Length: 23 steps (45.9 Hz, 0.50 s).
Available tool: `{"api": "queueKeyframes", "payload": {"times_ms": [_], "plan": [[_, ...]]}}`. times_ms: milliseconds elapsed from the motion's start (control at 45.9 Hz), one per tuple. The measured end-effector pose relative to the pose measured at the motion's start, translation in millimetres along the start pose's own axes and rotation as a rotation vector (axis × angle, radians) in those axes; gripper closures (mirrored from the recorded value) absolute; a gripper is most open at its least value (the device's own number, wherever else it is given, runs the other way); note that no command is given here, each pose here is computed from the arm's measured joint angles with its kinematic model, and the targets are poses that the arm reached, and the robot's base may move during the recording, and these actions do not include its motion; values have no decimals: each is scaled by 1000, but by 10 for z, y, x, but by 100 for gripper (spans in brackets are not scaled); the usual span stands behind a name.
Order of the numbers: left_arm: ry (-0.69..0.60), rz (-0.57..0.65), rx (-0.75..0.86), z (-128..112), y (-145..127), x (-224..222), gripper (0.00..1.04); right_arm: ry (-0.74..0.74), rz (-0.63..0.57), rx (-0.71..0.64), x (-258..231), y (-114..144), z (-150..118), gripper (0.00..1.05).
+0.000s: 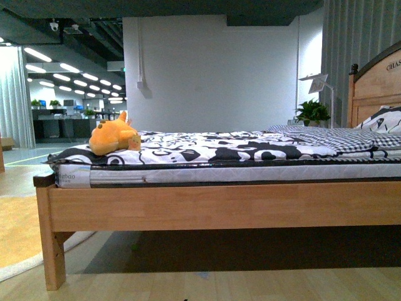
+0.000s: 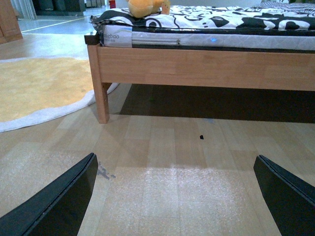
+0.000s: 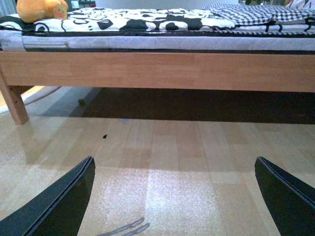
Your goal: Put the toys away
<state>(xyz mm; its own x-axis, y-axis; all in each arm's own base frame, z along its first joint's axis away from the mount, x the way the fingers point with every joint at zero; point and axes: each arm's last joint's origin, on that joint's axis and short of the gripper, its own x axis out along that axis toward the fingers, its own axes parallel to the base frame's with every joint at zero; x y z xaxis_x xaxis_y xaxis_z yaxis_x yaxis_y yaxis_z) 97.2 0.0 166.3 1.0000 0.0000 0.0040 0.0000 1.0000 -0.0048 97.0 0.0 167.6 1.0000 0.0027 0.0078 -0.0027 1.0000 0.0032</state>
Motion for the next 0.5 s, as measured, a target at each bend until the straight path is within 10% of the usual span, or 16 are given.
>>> {"api": "queueKeyframes", "payload": {"times_ms": [502], "plan": [[0, 0, 0, 0, 0, 0, 6, 0, 0, 0, 0, 0, 0, 6]]}}
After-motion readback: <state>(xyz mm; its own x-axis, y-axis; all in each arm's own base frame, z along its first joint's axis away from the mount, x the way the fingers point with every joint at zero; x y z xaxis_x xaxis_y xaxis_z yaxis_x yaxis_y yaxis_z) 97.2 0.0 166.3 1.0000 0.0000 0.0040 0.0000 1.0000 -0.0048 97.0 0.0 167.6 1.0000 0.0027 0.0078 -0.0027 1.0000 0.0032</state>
